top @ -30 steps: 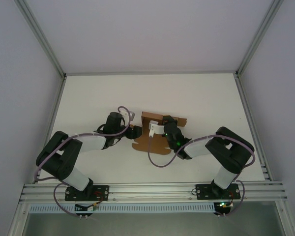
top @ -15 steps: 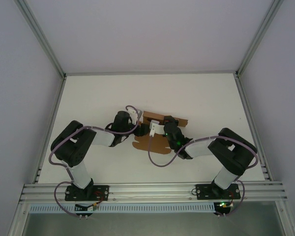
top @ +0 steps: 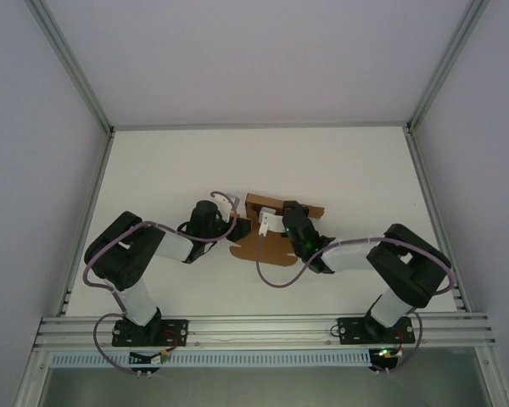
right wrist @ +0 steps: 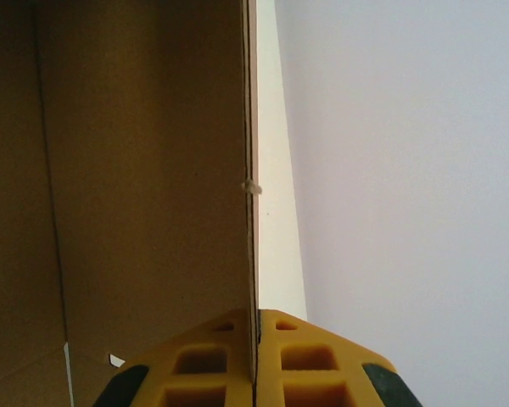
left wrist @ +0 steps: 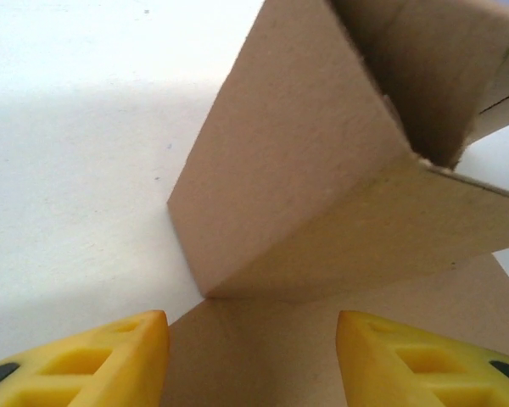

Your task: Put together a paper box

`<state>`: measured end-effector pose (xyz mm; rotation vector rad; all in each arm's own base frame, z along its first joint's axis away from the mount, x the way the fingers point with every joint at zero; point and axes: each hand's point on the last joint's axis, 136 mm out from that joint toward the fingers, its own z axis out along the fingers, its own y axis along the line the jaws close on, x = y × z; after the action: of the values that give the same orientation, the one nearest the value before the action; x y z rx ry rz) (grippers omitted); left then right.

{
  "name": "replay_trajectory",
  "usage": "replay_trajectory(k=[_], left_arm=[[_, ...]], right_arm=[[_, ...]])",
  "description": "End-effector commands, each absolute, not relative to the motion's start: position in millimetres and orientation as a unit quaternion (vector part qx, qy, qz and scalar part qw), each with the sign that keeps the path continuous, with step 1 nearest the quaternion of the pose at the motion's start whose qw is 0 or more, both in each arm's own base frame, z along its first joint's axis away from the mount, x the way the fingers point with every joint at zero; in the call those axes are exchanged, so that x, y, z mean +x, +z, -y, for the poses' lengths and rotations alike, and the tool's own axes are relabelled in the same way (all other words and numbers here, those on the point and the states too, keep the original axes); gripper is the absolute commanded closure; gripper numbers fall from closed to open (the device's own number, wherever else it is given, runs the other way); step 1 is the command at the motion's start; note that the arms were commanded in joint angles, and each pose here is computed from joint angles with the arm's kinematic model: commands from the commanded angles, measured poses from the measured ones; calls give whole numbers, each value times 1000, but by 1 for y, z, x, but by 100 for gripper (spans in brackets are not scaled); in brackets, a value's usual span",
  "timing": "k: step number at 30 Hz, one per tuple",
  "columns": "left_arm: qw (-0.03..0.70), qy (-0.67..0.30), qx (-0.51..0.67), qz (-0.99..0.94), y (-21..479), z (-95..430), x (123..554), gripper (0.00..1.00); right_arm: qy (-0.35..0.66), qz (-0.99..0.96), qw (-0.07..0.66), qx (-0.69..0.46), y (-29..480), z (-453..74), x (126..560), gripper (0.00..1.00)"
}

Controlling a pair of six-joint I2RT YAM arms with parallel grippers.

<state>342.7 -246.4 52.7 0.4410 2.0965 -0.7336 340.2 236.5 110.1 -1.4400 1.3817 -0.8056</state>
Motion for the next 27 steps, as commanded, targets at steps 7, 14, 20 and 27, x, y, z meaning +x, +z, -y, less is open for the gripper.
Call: replay_trajectory(k=[7, 14, 20, 27], left_arm=[[479, -311, 218, -791, 87, 265, 365, 36], [489, -319, 234, -777, 96, 281, 387, 43], [510, -331, 219, -763, 115, 279, 386, 69], [515, -348, 200, -758, 127, 276, 381, 79]], right_arm=[[-260, -594, 359, -671, 40, -225, 302, 100], [-239, -599, 346, -681, 37, -227, 298, 100], [-238, -609, 354, -669, 39, -227, 305, 100], [-199, -635, 398, -631, 70, -236, 320, 100]])
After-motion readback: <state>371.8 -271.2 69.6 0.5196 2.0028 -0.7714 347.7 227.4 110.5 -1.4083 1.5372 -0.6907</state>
